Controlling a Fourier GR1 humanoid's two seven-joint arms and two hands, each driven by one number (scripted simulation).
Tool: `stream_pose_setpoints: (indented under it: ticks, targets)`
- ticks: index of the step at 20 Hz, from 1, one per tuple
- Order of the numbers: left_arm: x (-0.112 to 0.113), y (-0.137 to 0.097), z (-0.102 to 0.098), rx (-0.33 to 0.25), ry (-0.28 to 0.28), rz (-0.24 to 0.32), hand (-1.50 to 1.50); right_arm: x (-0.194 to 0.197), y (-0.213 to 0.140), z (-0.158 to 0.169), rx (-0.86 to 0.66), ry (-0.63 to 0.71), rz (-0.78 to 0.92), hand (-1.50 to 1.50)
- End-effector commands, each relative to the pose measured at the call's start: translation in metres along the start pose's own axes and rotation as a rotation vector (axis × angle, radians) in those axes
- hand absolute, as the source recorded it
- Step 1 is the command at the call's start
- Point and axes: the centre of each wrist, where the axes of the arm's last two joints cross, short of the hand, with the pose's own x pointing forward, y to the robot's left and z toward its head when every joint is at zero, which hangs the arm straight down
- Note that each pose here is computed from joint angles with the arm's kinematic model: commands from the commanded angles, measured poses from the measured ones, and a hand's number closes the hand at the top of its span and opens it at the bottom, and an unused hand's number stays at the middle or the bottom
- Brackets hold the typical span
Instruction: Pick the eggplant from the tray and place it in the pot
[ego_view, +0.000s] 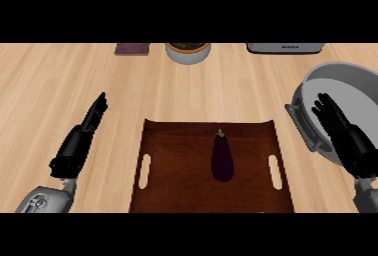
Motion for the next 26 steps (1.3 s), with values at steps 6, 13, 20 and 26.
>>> stream_pose_setpoints:
  ticks: [6,13,20,26]
  targets:
    - [0.000,-0.003,0.007,0.250,0.026,0.188,0.00,0.117,0.003,-0.013,-0.083,-0.755,0.311,1.50]
    - [0.001,-0.025,0.023,0.235,0.063,0.265,0.00,0.043,0.070,0.048,-0.460,-0.602,0.492,-1.50]
    - [0.009,-0.025,0.024,0.227,0.045,0.256,0.00,0.059,0.131,0.105,-0.409,-0.576,0.616,-1.50]
    - [0.010,-0.023,0.020,0.217,0.039,0.262,0.00,0.035,0.127,0.121,-0.200,-0.184,0.867,-1.50]
